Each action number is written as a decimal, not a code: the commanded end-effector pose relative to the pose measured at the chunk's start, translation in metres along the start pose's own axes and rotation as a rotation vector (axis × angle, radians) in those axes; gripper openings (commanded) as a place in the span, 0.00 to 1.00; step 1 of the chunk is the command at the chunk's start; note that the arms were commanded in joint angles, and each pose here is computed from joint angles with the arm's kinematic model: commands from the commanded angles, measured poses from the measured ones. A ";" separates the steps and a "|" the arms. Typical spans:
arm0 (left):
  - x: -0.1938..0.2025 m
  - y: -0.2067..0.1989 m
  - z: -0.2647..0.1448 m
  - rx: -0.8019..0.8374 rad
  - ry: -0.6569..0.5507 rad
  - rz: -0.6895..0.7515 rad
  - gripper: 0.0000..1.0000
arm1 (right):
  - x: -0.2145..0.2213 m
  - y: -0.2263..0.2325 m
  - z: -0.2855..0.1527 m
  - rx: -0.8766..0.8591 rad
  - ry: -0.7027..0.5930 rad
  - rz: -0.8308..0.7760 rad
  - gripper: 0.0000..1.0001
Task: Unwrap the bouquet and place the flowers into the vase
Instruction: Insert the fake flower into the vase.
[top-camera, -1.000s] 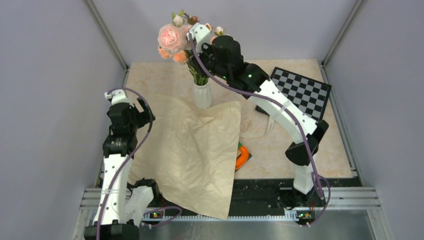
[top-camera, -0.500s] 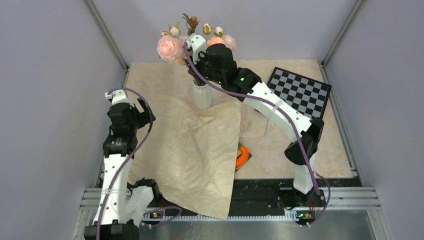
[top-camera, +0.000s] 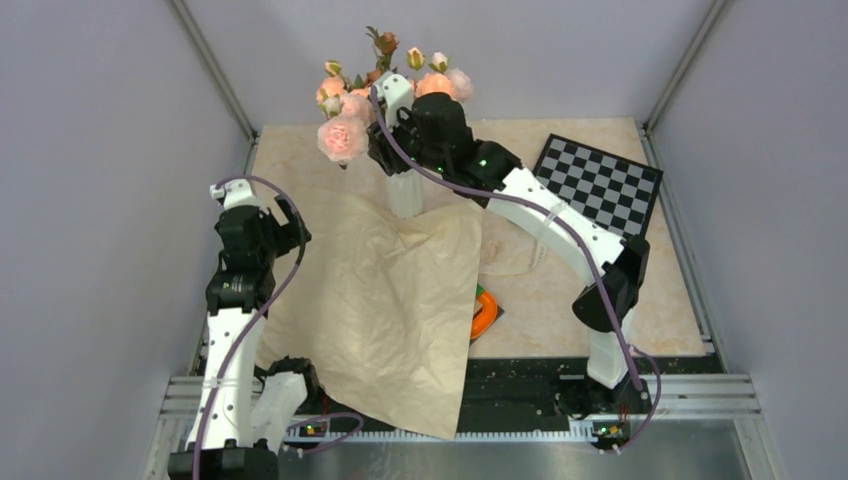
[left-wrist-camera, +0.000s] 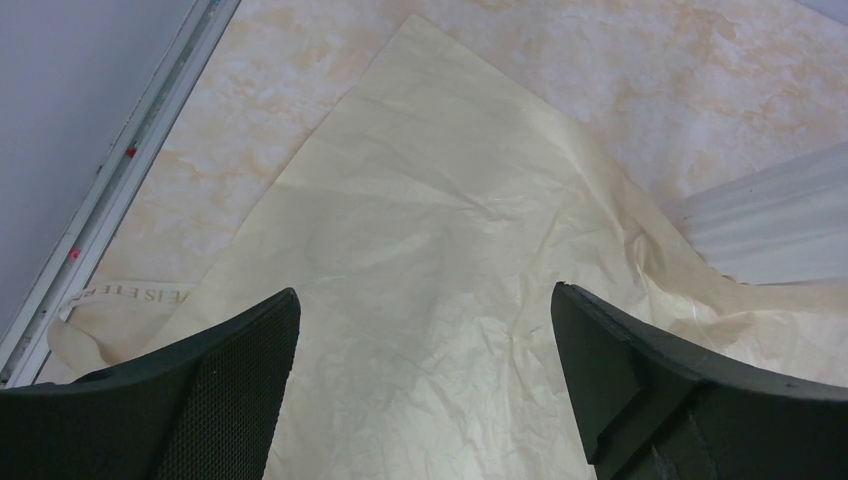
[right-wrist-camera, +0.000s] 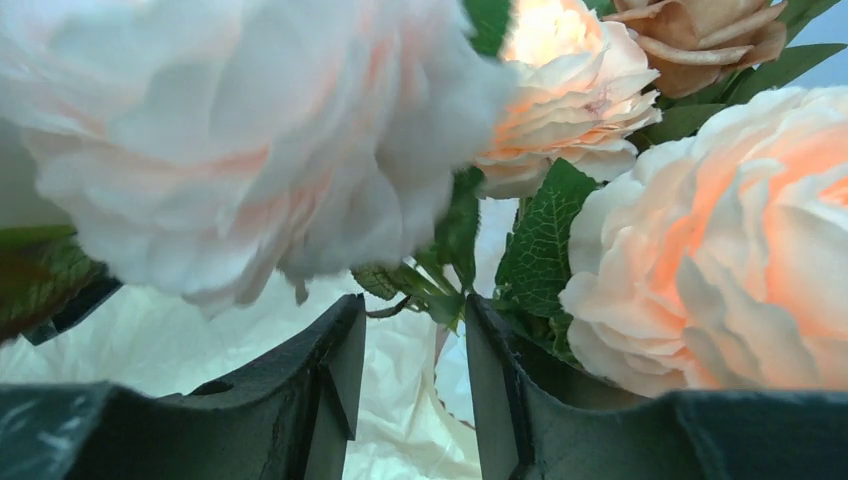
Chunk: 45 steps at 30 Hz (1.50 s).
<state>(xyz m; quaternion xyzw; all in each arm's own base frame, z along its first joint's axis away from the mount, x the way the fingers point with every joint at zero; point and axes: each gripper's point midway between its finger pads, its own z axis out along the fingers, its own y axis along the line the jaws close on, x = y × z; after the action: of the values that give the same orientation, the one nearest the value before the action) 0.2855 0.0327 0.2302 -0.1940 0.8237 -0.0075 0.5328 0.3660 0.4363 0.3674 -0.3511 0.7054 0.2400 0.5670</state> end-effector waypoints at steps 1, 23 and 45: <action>-0.003 -0.002 0.000 0.015 -0.019 0.003 0.99 | -0.058 0.009 -0.036 -0.025 -0.170 0.025 0.43; 0.001 -0.006 0.004 0.034 0.003 0.002 0.99 | -0.010 0.008 -0.002 -0.001 -0.136 0.016 0.00; 0.002 -0.005 0.005 0.030 0.011 0.002 0.99 | 0.018 -0.005 0.001 0.082 -0.107 0.023 0.01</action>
<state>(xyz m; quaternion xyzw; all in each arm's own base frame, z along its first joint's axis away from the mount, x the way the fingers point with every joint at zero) 0.2877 0.0276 0.2249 -0.1871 0.8305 -0.0193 0.5243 0.3747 0.4276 0.3272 -0.3158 0.7073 0.2197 0.5930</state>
